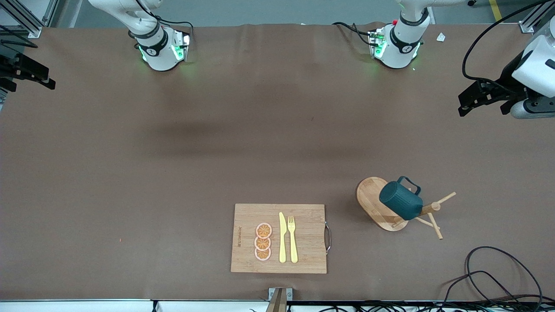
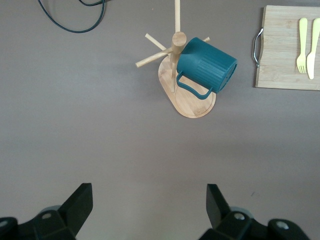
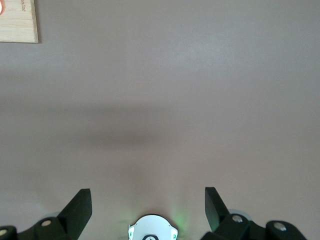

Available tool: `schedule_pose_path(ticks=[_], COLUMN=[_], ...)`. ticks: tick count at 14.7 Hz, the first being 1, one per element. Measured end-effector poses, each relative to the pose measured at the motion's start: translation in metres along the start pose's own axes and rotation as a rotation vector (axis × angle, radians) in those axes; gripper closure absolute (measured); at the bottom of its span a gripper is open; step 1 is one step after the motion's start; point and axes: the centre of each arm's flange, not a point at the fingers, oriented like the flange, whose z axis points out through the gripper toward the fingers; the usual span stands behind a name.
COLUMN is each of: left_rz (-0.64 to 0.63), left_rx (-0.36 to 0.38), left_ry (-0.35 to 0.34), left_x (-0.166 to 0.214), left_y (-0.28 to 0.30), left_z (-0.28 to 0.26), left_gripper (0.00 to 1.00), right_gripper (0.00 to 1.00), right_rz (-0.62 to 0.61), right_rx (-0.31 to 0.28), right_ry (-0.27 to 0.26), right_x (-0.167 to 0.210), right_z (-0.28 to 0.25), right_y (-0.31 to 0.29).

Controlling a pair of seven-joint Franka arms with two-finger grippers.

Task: Transfer cup from left to right arm and place
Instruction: 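Move the left gripper from rest toward the teal mug on the stand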

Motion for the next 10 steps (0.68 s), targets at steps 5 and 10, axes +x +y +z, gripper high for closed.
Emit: schedule_pose_path(ticks=[5,10], left_rz=[0.079,0.361], left_rx=[0.0,-0.003], left_ry=[0.0,-0.018], left_x=[0.0,0.006], left_y=[0.0,0.0], left_z=[0.0,0.011], left_gripper=[0.0,0.0], right_gripper=[0.0,0.0], right_rz=[0.0,0.0], right_rx=[0.0,0.0], right_ry=[0.0,-0.003], right_x=[0.0,0.0], right_z=[0.0,0.0], right_y=[0.0,0.0])
